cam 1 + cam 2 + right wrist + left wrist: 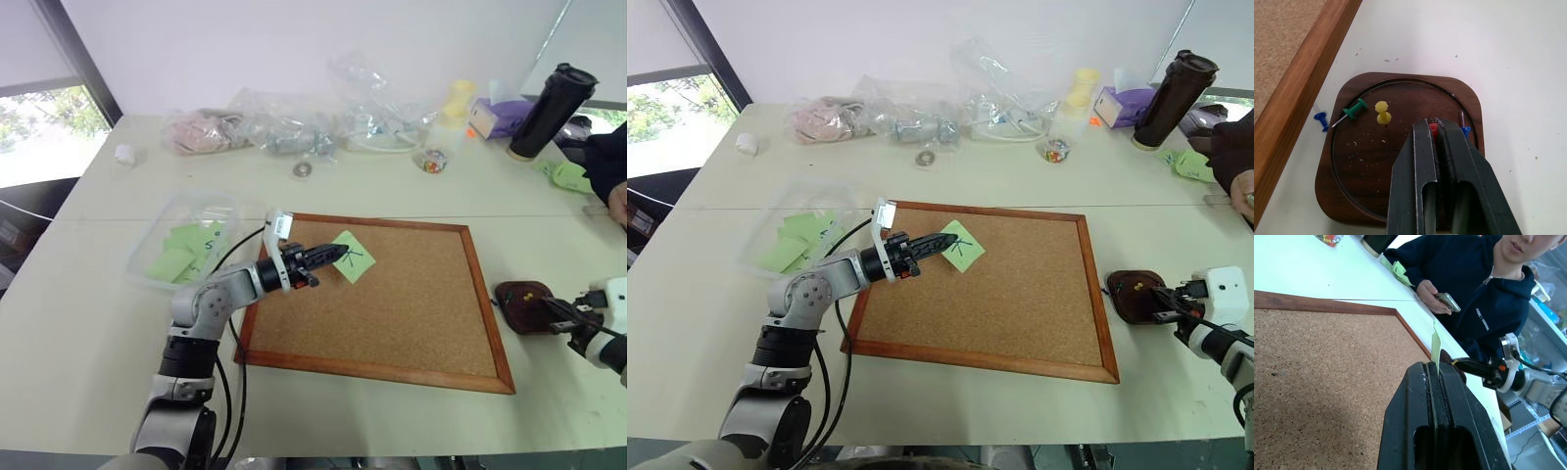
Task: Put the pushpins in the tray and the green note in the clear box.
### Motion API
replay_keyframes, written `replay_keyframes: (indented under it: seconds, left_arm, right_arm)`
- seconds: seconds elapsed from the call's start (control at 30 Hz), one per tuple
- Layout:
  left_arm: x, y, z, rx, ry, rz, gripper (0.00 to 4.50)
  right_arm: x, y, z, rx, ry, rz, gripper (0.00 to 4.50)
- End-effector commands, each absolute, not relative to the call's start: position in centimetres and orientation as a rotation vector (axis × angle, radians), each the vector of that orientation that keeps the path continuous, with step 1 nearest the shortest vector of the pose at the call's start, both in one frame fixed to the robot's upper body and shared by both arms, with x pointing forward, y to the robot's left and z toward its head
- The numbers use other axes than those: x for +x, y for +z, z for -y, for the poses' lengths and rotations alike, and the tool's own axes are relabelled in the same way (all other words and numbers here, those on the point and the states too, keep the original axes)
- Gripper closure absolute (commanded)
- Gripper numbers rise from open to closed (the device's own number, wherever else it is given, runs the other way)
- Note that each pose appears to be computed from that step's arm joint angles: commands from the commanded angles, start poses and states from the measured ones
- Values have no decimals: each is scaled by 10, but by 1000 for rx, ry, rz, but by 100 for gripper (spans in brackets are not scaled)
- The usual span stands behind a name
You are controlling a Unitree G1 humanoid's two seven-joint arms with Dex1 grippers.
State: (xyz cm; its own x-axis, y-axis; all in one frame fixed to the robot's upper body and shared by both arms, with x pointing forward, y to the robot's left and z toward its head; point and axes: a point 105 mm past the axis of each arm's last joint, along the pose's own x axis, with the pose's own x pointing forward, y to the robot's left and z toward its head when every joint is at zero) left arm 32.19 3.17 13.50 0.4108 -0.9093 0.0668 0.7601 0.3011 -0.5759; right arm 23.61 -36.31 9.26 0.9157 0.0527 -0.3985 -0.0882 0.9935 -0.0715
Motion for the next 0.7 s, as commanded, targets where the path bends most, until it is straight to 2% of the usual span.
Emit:
replay_keyframes:
  seconds: [0.03, 0.23, 0.33, 0.4, 0.7]
  left_arm:
    - [321, 150, -30, -583, -1158, -236, 447]
    - [320, 148, -27, -585, -1161, -239, 447]
    - [320, 148, -27, -586, -1161, -239, 450]
    - [319, 148, -27, -587, -1160, -239, 450]
    - [317, 146, -27, -590, -1157, -245, 450]
  right_arm:
    - [235, 103, 355, -73, 115, -389, 450]
    - [236, 109, 354, -72, 135, -382, 450]
    - [235, 109, 355, -91, 132, -388, 358]
    - [235, 110, 356, -106, 133, -390, 262]
    - [231, 116, 355, -119, 154, -382, 262]
